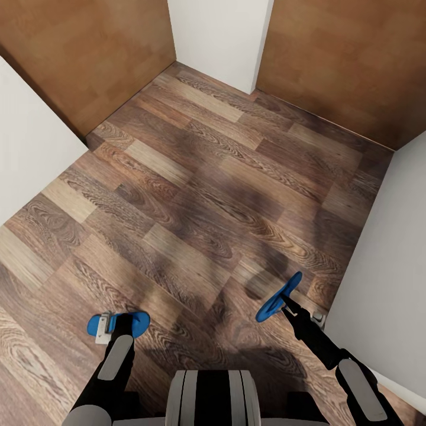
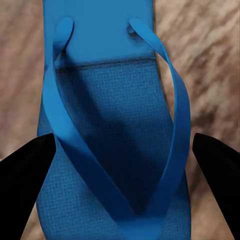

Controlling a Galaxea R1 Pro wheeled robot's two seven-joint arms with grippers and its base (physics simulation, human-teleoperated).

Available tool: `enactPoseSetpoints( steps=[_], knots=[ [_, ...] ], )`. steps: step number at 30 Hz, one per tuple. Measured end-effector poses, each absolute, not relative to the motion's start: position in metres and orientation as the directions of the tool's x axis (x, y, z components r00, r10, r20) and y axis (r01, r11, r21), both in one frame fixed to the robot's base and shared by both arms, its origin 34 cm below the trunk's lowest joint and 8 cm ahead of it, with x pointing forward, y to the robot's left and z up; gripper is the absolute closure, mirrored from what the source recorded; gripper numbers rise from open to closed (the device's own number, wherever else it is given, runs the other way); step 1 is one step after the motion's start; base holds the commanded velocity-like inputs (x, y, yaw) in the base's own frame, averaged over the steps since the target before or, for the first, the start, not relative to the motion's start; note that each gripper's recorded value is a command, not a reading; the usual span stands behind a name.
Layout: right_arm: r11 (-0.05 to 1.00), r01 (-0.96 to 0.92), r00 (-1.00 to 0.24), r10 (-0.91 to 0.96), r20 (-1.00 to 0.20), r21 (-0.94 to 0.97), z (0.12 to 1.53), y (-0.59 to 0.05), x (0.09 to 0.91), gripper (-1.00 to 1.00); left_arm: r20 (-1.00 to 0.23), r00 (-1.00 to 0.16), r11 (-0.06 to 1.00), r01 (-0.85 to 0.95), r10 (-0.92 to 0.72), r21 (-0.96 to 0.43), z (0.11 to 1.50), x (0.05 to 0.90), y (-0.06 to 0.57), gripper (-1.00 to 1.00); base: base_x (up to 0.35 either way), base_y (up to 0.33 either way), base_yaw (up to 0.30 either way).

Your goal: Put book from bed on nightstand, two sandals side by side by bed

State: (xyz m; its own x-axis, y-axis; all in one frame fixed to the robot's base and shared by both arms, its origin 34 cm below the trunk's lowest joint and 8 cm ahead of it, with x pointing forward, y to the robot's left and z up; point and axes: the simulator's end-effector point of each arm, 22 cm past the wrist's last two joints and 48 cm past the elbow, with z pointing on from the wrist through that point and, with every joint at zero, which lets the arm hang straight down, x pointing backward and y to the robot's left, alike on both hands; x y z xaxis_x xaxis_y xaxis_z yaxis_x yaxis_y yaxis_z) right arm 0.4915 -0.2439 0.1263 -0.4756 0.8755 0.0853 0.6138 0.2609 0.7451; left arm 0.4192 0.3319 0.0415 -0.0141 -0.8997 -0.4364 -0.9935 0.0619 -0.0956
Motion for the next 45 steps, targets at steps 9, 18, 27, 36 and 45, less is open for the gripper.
enactPoseSetpoints(
  steps=[9,18,27,36,45],
  knots=[
    [0.26,0.614,-0.475,0.876,0.086,0.745,0.126,-0.244,0.491,1.0,-0.437,-0.017,0.065,-0.993,-0.899,-0.096,0.042,0.42,0.332,1.0,0.0,0.0,0.0],
    [0.259,0.608,-0.475,0.876,0.083,0.75,0.13,-0.244,0.494,1.0,-0.436,-0.012,0.063,-0.993,-0.9,-0.104,0.044,0.423,0.332,1.0,0.0,0.0,0.0],
    [0.259,0.586,-0.477,0.876,0.069,0.768,0.143,-0.244,0.504,1.0,-0.436,0.0,0.064,-0.989,-0.9,-0.133,0.055,0.436,0.331,1.0,0.0,0.0,0.0],
    [0.259,0.558,-0.48,0.876,0.051,0.788,0.159,-0.244,0.517,1.0,-0.435,0.016,0.064,-0.984,-0.9,-0.169,0.069,0.451,0.331,1.0,0.0,0.0,0.0],
    [0.26,0.528,-0.481,0.876,0.032,0.808,0.176,-0.245,0.529,1.0,-0.434,0.031,0.065,-0.977,-0.9,-0.205,0.084,0.467,0.331,1.0,0.0,0.0,0.0]
  ],
)
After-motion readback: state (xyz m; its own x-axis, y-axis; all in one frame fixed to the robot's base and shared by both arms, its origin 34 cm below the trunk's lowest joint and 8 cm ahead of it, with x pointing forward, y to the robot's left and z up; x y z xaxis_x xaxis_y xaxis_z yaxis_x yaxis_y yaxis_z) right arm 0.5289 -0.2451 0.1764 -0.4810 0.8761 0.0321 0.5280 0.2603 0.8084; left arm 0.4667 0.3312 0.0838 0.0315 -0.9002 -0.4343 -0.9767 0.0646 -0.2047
